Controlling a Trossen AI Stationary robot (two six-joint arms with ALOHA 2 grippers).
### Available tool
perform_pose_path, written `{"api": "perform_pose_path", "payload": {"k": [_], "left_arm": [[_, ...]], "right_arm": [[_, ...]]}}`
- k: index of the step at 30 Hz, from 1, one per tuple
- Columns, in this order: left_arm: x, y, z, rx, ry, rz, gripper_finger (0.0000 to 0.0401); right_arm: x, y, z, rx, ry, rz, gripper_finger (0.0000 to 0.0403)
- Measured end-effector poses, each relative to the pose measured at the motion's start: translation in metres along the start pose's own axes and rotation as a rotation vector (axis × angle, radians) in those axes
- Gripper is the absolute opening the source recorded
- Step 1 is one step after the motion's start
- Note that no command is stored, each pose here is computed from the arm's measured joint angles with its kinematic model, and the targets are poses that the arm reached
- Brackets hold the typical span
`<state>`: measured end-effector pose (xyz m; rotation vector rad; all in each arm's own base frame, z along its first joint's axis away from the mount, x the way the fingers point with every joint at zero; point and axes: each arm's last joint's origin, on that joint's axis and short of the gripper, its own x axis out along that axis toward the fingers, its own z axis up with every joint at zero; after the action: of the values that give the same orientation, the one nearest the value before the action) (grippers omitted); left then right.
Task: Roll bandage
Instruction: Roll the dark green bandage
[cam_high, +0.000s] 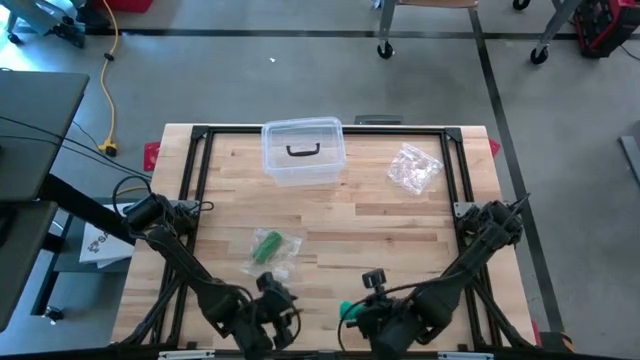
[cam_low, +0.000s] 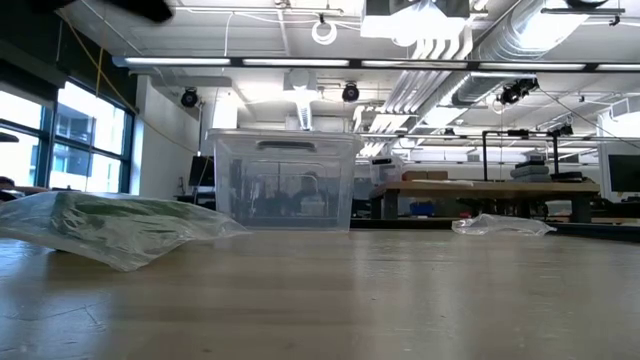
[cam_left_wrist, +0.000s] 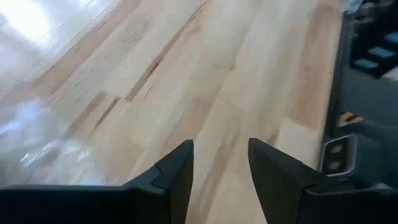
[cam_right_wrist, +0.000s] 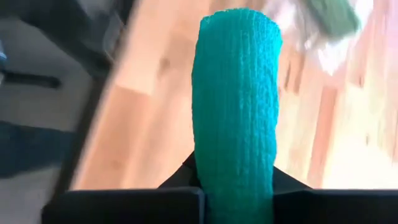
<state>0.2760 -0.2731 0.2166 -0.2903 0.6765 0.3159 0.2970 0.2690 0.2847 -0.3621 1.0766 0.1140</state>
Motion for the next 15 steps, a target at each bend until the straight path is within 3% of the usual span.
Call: {"api": "perform_pose_path", "payload": {"k": [6, 11, 15], "left_arm": [[-0.001, 0.003, -0.003, 0.004, 0.007, 0.028, 0.0147], [-0.001, 0.002, -0.002, 0.005, -0.01, 0.03, 0.0147], [-0.001, 0.0, -0.001, -0.019, -0.012, 0.007, 0.0146]], "right_arm": [[0.075, -0.024, -0.033, 0.098, 0.031, -0.053, 0.0038], [0.128, -0.069, -0.043, 0.204, -0.038, 0.032, 0.0044], [0.151, -0.104, -0.053, 0.284, -0.011, 0.112, 0.0088]]}}
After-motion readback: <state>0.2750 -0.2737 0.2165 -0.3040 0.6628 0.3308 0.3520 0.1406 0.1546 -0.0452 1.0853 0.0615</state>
